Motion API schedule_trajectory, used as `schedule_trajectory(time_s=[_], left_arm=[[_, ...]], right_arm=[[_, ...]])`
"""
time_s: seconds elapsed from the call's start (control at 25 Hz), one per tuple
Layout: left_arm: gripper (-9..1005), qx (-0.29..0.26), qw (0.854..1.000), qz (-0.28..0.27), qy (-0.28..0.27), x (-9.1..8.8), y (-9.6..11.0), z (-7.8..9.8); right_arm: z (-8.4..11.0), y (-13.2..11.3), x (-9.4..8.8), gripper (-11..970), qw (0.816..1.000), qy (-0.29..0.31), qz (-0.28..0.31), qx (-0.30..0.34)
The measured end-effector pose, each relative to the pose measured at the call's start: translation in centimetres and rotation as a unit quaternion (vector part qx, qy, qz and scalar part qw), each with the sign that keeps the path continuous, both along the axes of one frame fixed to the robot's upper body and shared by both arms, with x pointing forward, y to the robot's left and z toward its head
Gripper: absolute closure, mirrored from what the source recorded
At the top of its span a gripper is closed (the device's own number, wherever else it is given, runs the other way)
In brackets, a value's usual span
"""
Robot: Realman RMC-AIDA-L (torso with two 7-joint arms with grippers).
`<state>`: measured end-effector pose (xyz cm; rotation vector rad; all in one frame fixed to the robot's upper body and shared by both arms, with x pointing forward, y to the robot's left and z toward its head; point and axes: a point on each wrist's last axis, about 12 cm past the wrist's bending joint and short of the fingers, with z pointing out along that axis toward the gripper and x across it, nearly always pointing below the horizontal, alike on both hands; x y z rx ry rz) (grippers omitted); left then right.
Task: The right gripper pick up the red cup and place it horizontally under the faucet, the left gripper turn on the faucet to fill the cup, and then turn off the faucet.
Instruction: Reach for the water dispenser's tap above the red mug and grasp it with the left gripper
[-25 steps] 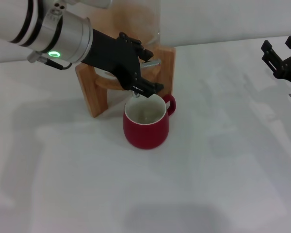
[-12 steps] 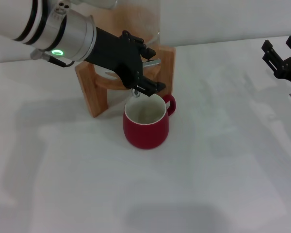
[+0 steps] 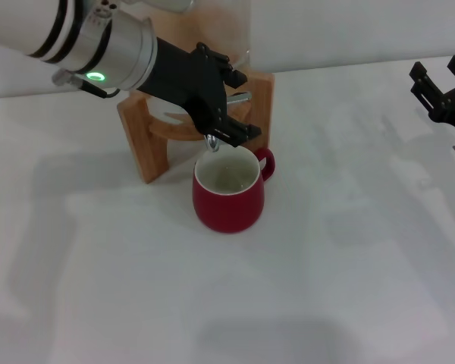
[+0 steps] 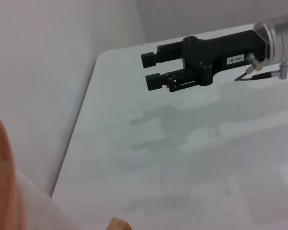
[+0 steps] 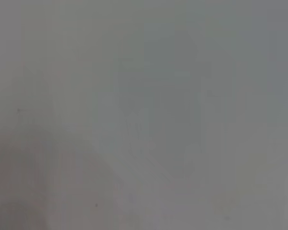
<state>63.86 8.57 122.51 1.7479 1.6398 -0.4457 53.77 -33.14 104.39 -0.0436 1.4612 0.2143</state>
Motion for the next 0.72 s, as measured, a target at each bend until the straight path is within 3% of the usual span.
schedule_trajectory(time_s=[0.72], left_arm=[[163, 0.019, 1.000, -0.007, -0.012, 0.05, -0.43, -0.42]], right_arm=[[0.01, 0.00, -0.03, 276, 1.000, -0.001, 0.000, 0.001]])
